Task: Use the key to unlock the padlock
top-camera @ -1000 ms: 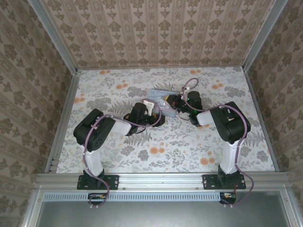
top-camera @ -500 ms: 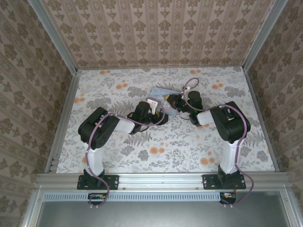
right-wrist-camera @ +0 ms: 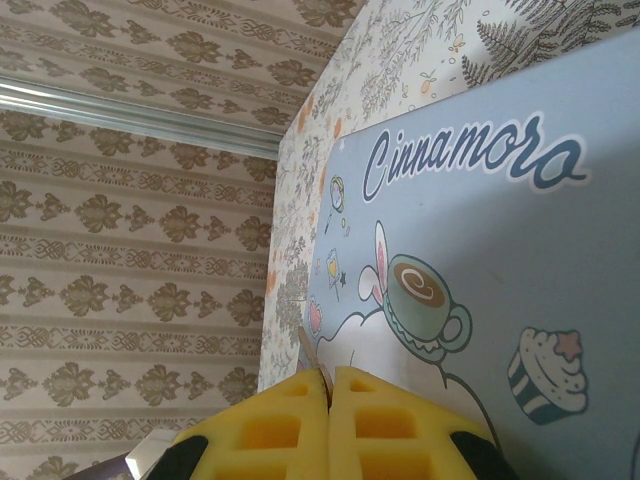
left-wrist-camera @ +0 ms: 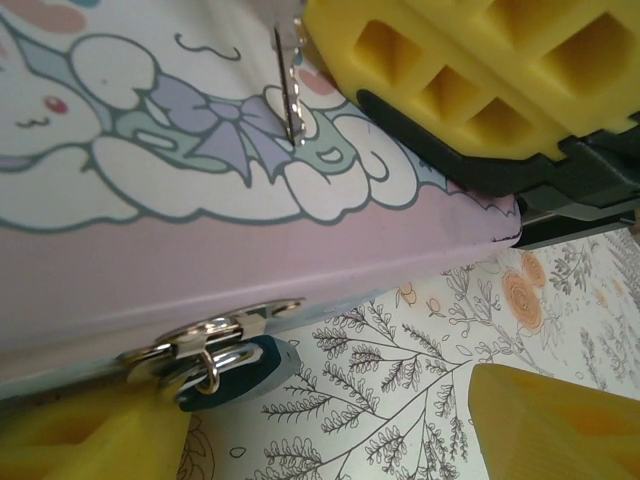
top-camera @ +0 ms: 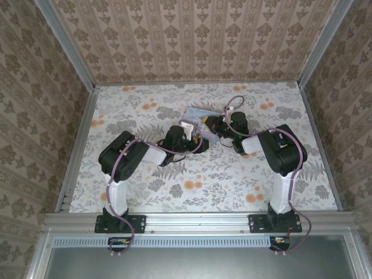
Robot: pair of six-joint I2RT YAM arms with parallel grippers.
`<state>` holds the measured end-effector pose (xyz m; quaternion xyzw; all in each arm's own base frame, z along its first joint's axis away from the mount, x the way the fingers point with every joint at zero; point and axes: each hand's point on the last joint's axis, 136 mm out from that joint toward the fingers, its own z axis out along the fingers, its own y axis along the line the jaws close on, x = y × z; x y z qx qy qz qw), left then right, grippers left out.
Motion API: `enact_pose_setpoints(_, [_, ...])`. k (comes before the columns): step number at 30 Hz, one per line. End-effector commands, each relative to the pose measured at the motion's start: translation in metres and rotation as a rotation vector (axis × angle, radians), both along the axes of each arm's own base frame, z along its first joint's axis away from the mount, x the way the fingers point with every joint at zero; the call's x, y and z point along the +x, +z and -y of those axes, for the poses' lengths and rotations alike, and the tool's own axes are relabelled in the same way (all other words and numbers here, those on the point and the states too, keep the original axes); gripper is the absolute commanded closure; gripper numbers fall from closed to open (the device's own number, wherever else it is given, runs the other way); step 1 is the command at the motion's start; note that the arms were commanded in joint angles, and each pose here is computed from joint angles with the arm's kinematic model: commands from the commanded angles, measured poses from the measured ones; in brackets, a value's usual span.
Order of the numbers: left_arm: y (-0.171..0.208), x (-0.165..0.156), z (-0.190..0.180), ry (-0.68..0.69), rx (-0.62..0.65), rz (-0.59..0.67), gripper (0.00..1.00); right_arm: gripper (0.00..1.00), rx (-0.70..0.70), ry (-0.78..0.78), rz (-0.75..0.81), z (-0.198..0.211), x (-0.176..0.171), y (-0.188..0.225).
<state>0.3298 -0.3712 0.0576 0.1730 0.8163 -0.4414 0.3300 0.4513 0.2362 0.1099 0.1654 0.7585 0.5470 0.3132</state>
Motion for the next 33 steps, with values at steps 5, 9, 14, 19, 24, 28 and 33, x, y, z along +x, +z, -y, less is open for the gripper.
enact_pose_setpoints(5, [-0.007, -0.005, 0.008, 0.017, -0.109, -0.081, 0.26, 1.0, -0.011, 0.015, -0.035, -0.003, -0.001, -0.016])
enact_pose_setpoints(9, [-0.01, -0.004, 0.01, 0.033, -0.158, -0.111, 0.27, 1.0, -0.011, 0.013, -0.039, -0.002, -0.001, -0.017])
enact_pose_setpoints(14, [0.002, -0.008, 0.002, 0.062, -0.213, -0.102, 0.32, 1.0, -0.009, 0.014, -0.041, -0.002, -0.001, -0.017])
enact_pose_setpoints(19, [0.014, -0.01, 0.002, 0.066, -0.222, -0.08, 0.34, 1.0, -0.007, 0.017, -0.041, -0.003, -0.001, -0.017])
enact_pose_setpoints(24, [0.0, -0.001, 0.008, 0.079, -0.218, -0.107, 0.34, 1.0, -0.006, 0.017, -0.043, -0.003, -0.001, -0.017])
enact_pose_setpoints(28, [-0.009, 0.005, 0.008, 0.105, -0.22, -0.126, 0.34, 1.0, -0.007, 0.019, -0.044, -0.003, -0.002, -0.017])
enact_pose_setpoints(33, [-0.017, 0.013, 0.004, 0.145, -0.212, -0.14, 0.36, 1.0, -0.008, 0.019, -0.046, -0.003, -0.002, -0.018])
